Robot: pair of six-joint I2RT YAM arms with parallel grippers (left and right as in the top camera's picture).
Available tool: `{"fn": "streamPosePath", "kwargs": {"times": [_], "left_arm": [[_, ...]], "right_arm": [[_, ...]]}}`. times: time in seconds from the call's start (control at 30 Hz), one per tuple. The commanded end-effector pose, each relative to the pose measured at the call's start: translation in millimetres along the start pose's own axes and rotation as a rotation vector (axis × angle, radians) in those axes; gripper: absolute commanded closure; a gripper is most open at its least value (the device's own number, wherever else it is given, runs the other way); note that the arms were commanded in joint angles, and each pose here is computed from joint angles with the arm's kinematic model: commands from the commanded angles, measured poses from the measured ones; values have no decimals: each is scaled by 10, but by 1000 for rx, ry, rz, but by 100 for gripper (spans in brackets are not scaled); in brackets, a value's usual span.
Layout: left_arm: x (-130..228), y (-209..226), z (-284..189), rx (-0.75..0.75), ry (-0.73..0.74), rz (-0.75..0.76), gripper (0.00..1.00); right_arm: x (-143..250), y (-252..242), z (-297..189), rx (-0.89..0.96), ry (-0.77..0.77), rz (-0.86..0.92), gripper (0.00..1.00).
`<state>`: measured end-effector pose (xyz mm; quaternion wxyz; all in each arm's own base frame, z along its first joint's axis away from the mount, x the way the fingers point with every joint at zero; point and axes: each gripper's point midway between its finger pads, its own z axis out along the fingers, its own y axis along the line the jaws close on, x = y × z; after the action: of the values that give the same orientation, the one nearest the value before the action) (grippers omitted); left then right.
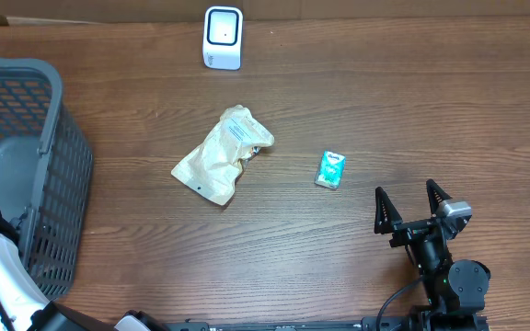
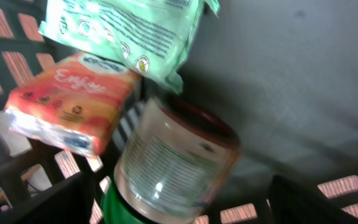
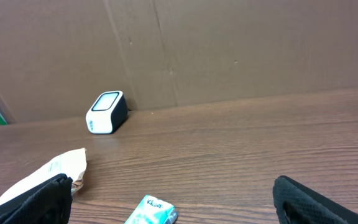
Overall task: Scan the item barcode
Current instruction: 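Reach the left gripper into the basket and grasp the brown-lidded jar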
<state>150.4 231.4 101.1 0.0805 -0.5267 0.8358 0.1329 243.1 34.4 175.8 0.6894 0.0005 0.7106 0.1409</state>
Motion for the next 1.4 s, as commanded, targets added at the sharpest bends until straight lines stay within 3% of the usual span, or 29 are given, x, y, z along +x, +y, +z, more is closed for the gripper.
{"fn": "streamPosePath", "kwargs": {"times": [0.0, 0.23, 0.53, 0.97, 1.37], "left_arm": [[74, 31, 51, -21, 20, 33, 6], [50, 10, 107, -15, 5, 30, 5], [198, -165, 284, 65, 96, 67, 7], [-91, -253, -211, 164, 80, 43, 1], [-33, -120, -202, 162, 118, 19, 0]], "right_arm": [[24, -3, 2, -3, -1, -1, 0], [23, -2, 2, -3, -1, -1, 0], [24, -3, 2, -3, -1, -1, 0], [24, -3, 2, -3, -1, -1, 0], [24, -3, 2, -3, -1, -1, 0]]}}
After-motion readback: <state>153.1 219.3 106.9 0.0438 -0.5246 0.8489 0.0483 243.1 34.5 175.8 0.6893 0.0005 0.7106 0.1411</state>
